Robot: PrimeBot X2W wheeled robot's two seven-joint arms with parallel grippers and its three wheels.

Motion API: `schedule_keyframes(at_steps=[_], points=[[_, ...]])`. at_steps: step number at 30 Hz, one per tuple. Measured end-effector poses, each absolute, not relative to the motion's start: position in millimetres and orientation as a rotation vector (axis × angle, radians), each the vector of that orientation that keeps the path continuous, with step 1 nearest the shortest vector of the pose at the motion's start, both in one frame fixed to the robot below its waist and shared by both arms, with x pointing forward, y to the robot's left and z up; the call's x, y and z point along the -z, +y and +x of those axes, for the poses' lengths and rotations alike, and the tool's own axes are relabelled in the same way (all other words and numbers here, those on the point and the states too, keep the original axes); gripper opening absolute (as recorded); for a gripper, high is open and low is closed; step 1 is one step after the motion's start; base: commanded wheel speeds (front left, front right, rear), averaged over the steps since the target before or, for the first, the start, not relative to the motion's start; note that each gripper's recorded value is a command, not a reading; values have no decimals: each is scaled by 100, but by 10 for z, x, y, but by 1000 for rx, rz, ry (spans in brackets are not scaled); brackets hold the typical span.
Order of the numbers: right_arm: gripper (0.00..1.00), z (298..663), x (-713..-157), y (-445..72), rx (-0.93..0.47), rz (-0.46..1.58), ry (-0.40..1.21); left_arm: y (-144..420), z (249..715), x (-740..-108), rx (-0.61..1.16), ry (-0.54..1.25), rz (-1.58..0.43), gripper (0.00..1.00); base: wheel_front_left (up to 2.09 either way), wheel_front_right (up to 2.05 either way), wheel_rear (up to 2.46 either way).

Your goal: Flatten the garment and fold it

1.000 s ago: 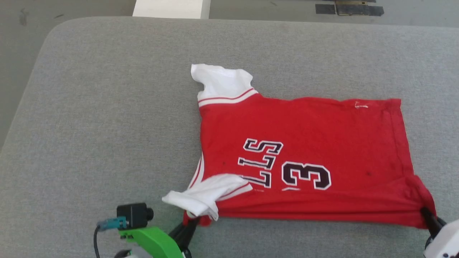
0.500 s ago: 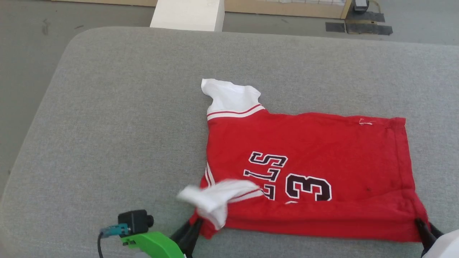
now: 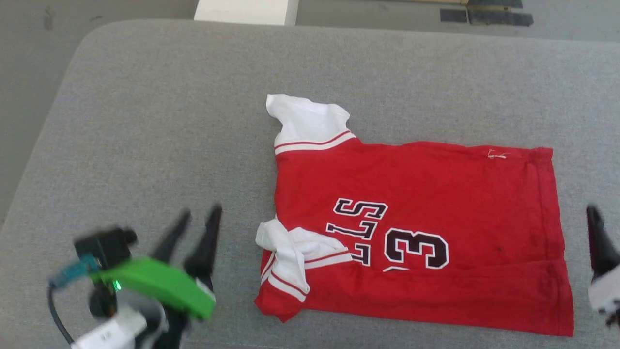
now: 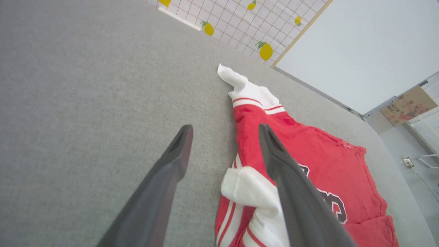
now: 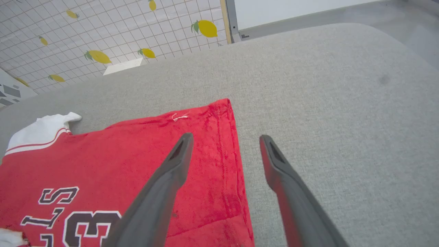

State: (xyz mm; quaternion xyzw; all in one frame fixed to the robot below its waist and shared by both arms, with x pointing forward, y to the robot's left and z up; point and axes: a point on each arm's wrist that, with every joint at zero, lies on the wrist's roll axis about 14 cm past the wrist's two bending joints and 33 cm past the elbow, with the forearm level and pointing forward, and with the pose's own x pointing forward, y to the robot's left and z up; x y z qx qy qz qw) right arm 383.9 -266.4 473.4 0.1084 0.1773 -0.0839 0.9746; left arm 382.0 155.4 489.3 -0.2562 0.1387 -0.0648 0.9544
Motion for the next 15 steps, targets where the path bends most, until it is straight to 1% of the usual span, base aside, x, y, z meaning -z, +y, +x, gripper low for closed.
schedule_keyframes(at_steps=[5,7,11,15], points=[[100,4240,-5056,-2505,119,164,209,1584,4377,-5459,174,52,-360,100,0,0,0],[100,4364,-5117,-2426,97,154,179,1533,4572,-5582,197,11,-328,100,0,0,0],[100,4586,-5175,-2261,50,136,143,1428,4996,-5672,252,-1,-242,100,0,0,0],[100,4715,-5099,-2153,19,137,148,1317,5370,-5568,316,75,-150,100,0,0,0]])
